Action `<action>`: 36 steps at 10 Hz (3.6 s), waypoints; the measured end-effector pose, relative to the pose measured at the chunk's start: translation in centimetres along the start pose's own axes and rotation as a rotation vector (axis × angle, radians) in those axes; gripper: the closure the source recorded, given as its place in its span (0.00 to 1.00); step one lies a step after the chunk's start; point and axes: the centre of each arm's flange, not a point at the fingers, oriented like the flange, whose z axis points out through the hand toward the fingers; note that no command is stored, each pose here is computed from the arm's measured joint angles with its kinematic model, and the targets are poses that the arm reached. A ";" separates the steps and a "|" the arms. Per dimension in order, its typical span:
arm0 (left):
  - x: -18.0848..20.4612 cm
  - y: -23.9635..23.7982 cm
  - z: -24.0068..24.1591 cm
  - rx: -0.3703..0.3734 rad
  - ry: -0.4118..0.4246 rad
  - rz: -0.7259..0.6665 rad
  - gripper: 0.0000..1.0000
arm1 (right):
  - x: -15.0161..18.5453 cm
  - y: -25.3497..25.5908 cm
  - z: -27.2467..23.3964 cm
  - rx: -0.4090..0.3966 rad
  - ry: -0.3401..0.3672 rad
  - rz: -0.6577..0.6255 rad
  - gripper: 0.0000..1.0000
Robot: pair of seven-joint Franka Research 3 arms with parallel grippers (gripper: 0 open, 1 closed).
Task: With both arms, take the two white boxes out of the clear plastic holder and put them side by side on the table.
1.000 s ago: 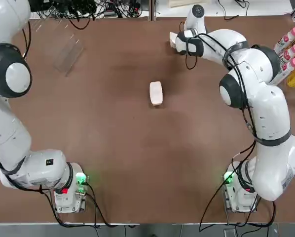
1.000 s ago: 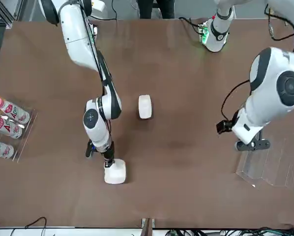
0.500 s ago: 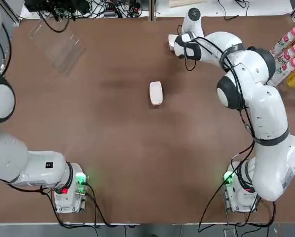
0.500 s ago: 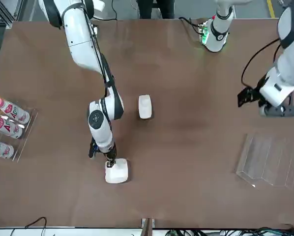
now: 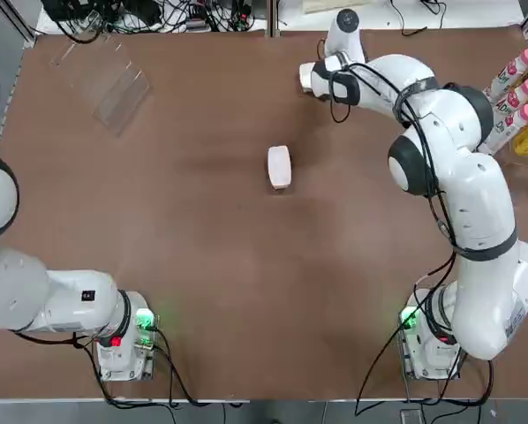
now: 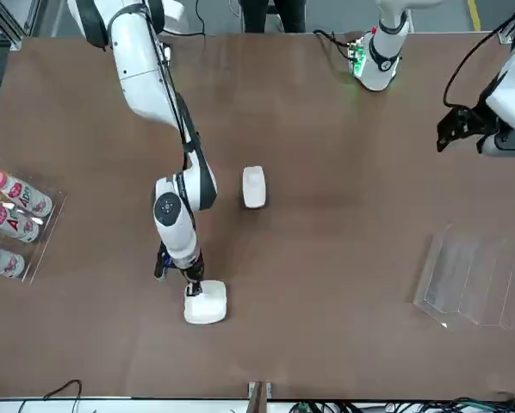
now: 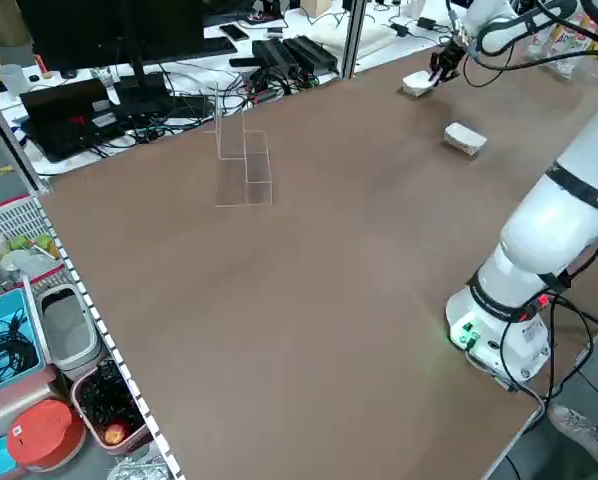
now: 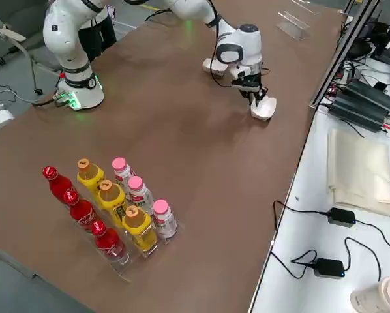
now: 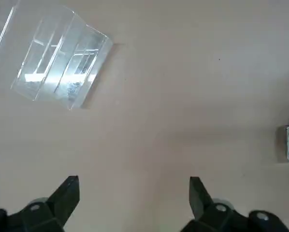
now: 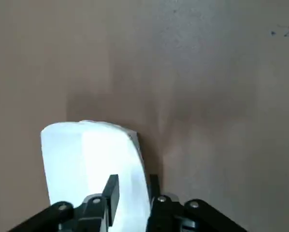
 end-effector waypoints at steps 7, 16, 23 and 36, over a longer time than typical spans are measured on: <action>1.6 -0.7 1.7 -0.004 -0.026 -0.012 0.00 | -0.5 -0.5 -0.9 -0.026 0.003 -0.057 0.41; 2.1 -0.8 4.4 0.000 -0.112 -0.072 0.00 | -6.1 1.0 -9.8 -0.106 -0.121 -1.224 0.09; 2.3 -1.7 5.5 -0.001 -0.149 -0.056 0.00 | -9.0 7.3 -6.1 -0.040 -0.129 -1.832 0.09; 2.4 -3.0 6.3 -0.004 -0.171 -0.057 0.00 | -13.0 21.8 -6.4 -0.012 -0.155 -1.787 0.12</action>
